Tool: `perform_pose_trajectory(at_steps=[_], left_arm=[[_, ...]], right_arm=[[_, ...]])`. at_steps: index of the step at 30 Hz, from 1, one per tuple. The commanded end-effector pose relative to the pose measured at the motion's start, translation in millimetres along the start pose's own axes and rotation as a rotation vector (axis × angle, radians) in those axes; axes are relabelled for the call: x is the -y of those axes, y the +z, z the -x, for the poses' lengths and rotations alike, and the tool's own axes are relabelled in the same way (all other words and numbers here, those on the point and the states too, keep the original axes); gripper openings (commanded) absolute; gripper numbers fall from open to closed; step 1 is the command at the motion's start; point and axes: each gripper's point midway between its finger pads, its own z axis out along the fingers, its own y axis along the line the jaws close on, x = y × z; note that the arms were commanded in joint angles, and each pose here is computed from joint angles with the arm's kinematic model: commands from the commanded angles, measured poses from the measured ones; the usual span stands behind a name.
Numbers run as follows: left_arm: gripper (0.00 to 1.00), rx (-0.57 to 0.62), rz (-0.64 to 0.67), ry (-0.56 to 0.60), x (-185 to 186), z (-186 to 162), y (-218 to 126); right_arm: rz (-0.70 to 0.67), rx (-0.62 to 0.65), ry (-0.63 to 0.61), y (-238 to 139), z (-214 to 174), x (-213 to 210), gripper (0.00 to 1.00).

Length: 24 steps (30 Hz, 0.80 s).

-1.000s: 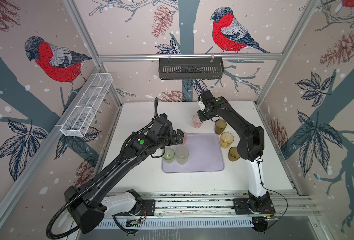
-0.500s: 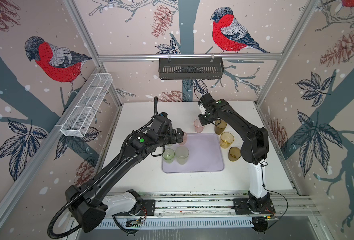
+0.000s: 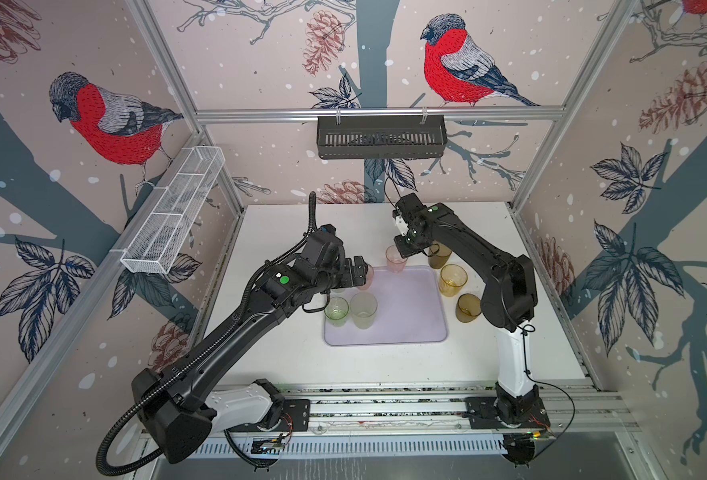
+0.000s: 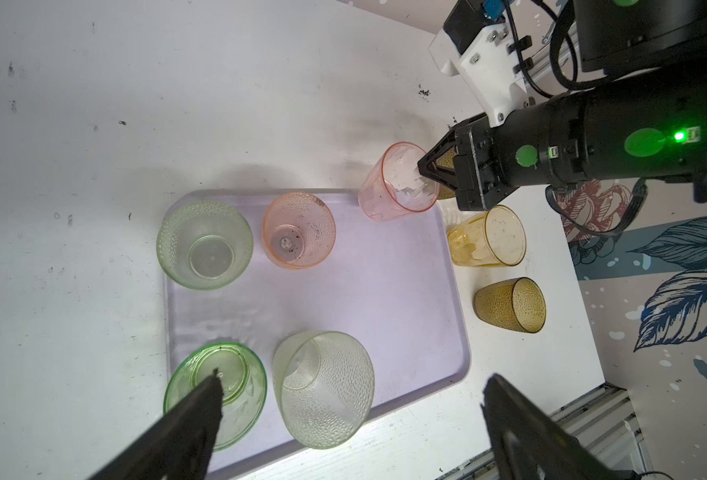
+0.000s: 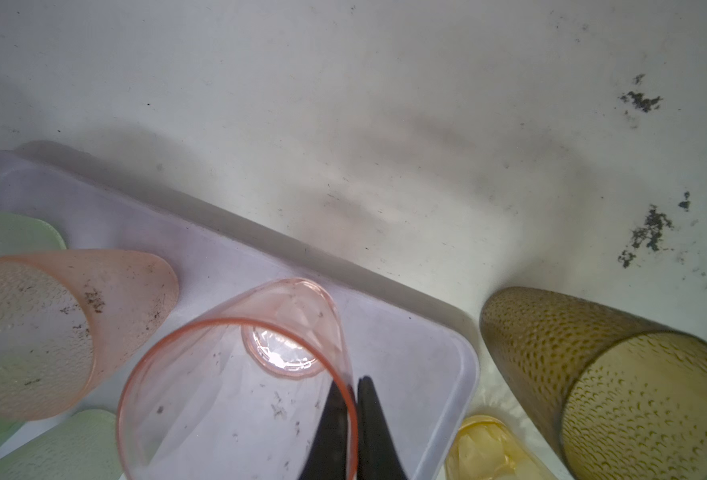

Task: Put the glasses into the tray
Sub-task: 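Lift the pink cup with the right gripper and carry it onto the tray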

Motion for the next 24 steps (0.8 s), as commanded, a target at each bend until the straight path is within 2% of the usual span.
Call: perform_pose_trajectory(at_steps=[1, 24], left_arm=[[0.97, 0.021, -0.004, 0.012, 2, 6, -2], [0.97, 0.015, 0.008, 0.017, 0, 5, 0]], right_arm=[[0.016, 0.027, -0.003, -4, 5, -6, 0.0], [0.055, 0.0, -0.025, 19, -17, -22, 0.0]])
